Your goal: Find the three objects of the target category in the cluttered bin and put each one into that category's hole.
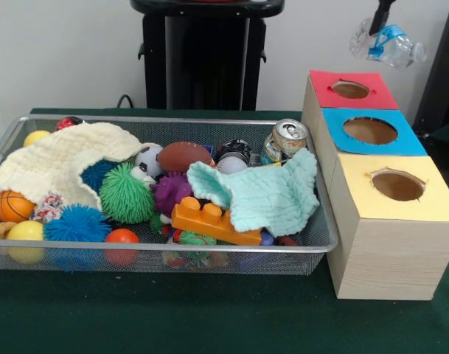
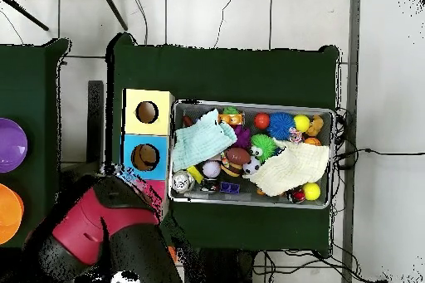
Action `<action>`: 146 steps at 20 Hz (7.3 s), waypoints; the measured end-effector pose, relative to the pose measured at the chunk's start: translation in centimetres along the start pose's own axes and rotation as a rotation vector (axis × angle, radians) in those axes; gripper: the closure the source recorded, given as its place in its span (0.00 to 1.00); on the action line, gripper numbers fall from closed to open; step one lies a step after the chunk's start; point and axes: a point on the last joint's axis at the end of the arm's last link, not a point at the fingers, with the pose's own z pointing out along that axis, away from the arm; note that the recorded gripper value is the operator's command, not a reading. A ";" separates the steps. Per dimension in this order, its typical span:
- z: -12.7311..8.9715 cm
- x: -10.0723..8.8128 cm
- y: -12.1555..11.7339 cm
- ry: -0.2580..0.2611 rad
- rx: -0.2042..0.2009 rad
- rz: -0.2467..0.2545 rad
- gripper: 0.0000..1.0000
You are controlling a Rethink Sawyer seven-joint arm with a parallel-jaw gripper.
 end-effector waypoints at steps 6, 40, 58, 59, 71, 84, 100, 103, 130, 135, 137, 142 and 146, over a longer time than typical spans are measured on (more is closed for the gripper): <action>0.4 -1.7 -1.1 0.044 0.059 0.014 1.00; 6.7 -6.2 -2.5 0.392 0.222 0.022 1.00; 8.1 -4.7 -3.2 0.506 0.249 0.039 1.00; 8.2 -4.7 -3.2 0.510 0.249 0.040 1.00; 8.2 -4.1 -1.6 0.715 0.232 0.052 1.00; 6.6 -3.8 -0.2 0.834 0.230 0.056 1.00; 9.2 -3.3 2.7 0.964 0.102 0.048 1.00; 10.2 -3.4 3.2 0.987 0.047 0.052 1.00; 10.7 -7.1 4.4 0.960 -0.053 0.059 1.00; 9.4 -7.8 4.2 0.933 -0.042 0.062 1.00; 9.0 -8.0 4.1 0.926 -0.038 0.065 1.00; 8.8 -8.8 3.6 0.908 -0.030 0.076 1.00; 9.7 -10.1 3.4 0.889 -0.029 0.087 1.00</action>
